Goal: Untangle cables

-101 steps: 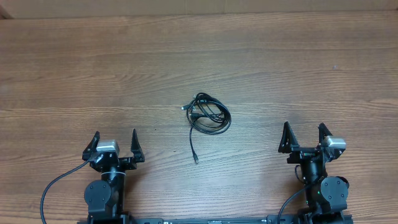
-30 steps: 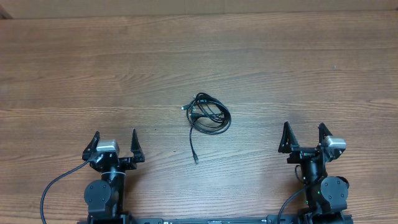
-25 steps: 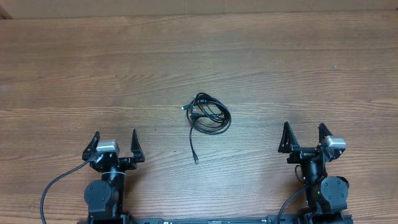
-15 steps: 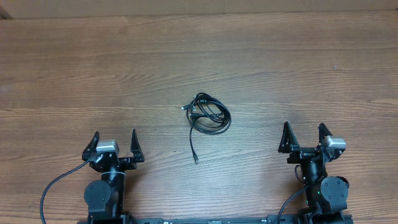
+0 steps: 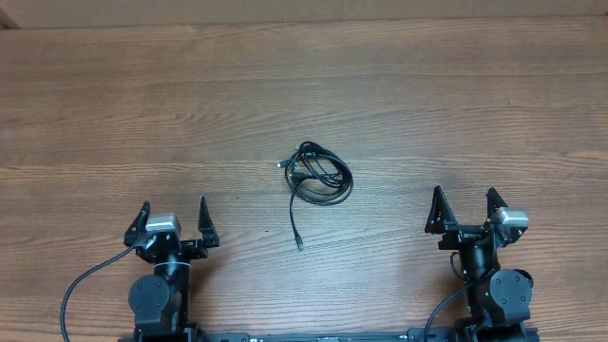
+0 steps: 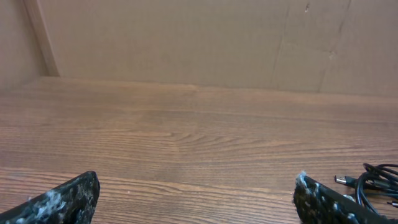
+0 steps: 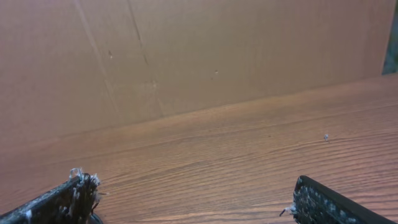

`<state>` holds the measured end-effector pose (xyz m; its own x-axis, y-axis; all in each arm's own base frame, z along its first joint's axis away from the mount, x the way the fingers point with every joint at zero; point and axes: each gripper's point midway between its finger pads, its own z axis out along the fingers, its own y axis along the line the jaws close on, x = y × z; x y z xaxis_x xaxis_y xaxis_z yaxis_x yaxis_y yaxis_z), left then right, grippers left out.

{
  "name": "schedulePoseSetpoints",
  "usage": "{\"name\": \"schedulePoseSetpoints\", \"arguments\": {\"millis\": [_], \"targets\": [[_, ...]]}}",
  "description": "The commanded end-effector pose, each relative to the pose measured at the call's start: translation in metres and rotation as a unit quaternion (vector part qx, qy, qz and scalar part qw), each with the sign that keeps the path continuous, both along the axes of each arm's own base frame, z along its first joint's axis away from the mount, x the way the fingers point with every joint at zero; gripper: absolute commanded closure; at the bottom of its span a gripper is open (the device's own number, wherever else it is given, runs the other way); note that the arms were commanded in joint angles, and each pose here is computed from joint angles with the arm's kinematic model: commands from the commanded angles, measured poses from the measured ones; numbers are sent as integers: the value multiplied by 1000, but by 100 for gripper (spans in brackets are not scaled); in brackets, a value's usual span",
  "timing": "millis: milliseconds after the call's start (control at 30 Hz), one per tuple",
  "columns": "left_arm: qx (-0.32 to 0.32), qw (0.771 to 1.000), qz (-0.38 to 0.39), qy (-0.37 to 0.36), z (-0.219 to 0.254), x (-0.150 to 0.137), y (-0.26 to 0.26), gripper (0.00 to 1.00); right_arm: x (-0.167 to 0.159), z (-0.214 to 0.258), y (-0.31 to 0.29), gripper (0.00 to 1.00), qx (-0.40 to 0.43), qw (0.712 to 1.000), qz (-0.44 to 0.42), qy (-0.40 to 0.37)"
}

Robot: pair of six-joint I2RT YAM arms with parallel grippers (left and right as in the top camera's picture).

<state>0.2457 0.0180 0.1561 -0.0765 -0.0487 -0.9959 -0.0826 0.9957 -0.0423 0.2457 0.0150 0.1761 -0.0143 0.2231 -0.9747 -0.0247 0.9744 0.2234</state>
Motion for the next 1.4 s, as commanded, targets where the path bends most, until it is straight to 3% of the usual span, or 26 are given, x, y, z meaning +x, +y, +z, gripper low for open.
{"name": "schedulePoseSetpoints", "arguments": {"millis": [0,667,1367], "targets": [[12,1000,9,-2,0,0,4,0,0,-2,1,0,-2,1000,2,-1],[12,1000,9,-5,2,0,4,1,0,-2,1,0,-2,1000,2,-1],[10,998,-39,-55,60,-10,-14,0,0,-2,1,0,-2,1000,2,-1]]}}
